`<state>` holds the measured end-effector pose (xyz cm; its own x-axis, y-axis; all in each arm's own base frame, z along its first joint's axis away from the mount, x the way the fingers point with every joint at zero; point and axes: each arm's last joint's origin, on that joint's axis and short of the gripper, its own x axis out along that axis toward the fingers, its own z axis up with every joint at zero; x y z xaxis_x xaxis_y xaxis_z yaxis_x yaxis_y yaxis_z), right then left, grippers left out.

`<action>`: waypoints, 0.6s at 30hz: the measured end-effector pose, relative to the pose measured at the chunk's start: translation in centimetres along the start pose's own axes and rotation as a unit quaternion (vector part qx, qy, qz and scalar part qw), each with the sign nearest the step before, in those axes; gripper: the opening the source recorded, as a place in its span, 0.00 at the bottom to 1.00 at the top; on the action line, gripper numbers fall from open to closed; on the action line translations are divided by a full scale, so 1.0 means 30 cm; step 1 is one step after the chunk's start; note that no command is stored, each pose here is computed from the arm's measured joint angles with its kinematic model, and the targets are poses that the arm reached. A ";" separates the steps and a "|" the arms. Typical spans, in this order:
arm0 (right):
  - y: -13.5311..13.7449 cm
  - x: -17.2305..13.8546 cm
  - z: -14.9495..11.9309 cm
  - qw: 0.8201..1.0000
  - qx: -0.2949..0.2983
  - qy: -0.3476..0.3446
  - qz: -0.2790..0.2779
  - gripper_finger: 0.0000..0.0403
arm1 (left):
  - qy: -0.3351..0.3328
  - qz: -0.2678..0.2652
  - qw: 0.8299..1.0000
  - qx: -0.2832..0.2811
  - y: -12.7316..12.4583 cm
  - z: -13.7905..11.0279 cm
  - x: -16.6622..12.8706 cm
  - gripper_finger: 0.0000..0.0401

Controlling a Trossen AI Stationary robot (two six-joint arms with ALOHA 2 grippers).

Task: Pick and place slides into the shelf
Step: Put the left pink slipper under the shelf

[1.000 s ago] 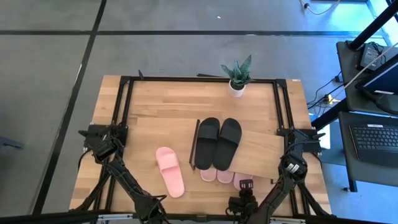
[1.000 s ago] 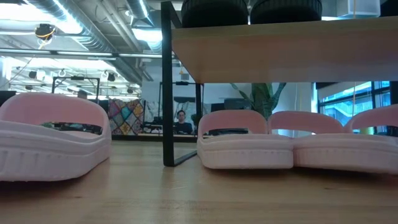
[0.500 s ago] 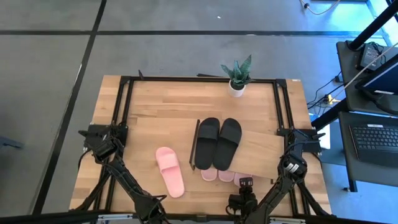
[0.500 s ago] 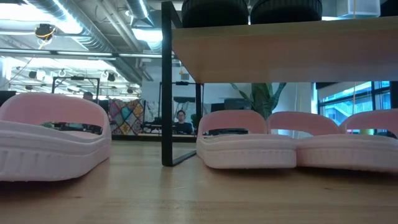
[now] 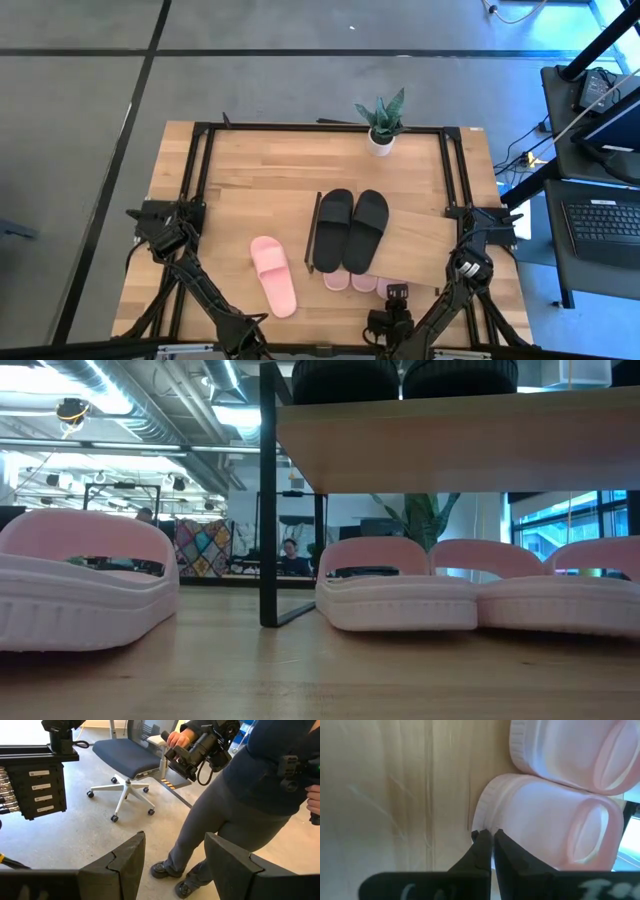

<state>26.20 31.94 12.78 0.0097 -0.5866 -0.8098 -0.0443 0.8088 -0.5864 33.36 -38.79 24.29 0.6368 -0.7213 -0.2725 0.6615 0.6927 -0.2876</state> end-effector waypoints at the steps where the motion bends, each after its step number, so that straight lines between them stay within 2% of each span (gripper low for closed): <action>1: 0.000 0.000 -0.001 1.000 0.000 0.003 0.002 0.02 | 0.000 0.000 1.000 0.000 0.000 0.000 0.000 0.49; 18: -0.002 0.003 0.000 0.999 0.015 0.028 0.015 0.01 | 0.000 -0.001 1.000 -0.002 -0.002 -0.001 0.000 0.49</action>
<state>26.19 31.85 12.75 -0.0462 -0.5634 -0.8249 -0.0139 0.8261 -0.5634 33.32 -38.83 24.29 0.6360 -0.7220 -0.2725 0.6604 0.6919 -0.2918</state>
